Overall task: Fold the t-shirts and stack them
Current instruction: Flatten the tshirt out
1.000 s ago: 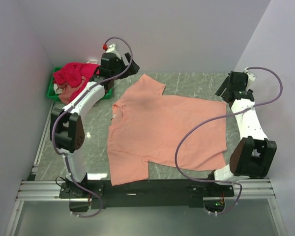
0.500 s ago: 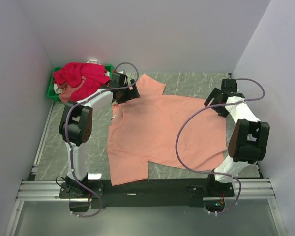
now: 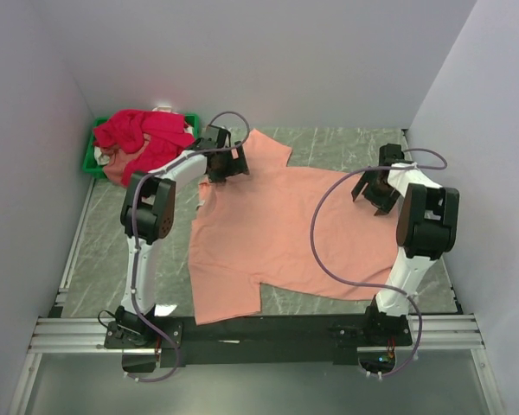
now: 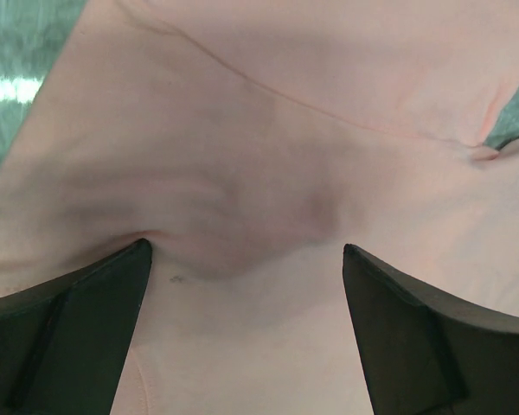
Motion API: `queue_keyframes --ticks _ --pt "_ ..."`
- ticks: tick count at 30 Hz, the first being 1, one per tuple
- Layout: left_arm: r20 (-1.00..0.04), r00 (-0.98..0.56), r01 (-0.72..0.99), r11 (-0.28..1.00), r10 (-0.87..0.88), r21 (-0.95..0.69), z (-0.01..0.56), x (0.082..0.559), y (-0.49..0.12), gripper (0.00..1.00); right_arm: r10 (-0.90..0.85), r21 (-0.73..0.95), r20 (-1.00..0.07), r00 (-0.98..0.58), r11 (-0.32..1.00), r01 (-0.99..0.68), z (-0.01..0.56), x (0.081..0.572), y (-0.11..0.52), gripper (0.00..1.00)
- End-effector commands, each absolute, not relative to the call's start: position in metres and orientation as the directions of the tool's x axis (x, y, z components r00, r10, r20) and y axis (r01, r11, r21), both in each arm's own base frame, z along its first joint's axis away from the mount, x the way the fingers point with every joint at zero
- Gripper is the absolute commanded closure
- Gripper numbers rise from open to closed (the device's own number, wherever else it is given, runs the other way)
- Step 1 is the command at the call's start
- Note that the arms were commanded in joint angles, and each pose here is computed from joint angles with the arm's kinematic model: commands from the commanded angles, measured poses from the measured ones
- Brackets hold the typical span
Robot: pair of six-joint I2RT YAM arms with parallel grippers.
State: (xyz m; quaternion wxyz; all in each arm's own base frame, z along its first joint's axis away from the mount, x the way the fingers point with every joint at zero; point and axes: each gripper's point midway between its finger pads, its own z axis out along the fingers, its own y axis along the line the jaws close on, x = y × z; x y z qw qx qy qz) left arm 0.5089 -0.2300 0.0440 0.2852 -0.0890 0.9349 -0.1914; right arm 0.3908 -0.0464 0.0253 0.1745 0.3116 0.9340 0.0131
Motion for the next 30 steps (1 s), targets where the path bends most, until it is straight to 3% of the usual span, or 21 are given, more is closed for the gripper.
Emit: queue_keyframes --ticks 1,13,24,25,30 --pt "-0.483 -0.837 -0.059 0.92 -0.257 -0.388 0.03 0.518 -0.223 0.02 0.601 0.137 -0.313 -0.735 0.795 0.591 0.026 0.405 -0.052 0.13" --pt "-0.497 -0.841 0.049 0.884 -0.214 -0.464 0.026 0.56 -0.249 0.02 0.642 0.119 -0.257 -0.722 0.763 0.636 0.013 0.425 -0.074 0.14" --pt "-0.608 -0.739 0.142 0.815 -0.29 -0.562 0.127 0.568 -0.256 0.01 0.576 0.165 -0.343 -0.742 0.815 0.556 0.054 0.453 -0.079 0.15" --pt "-0.641 -0.705 0.162 0.812 -0.303 -0.561 0.157 0.564 -0.253 0.01 0.569 0.169 -0.351 -0.744 0.819 0.548 0.058 0.454 -0.078 0.15" --pt "-0.652 -0.665 0.048 0.85 -0.364 -0.524 0.18 0.539 -0.215 0.01 0.54 0.188 -0.389 -0.747 0.84 0.509 0.083 0.455 -0.068 0.16"
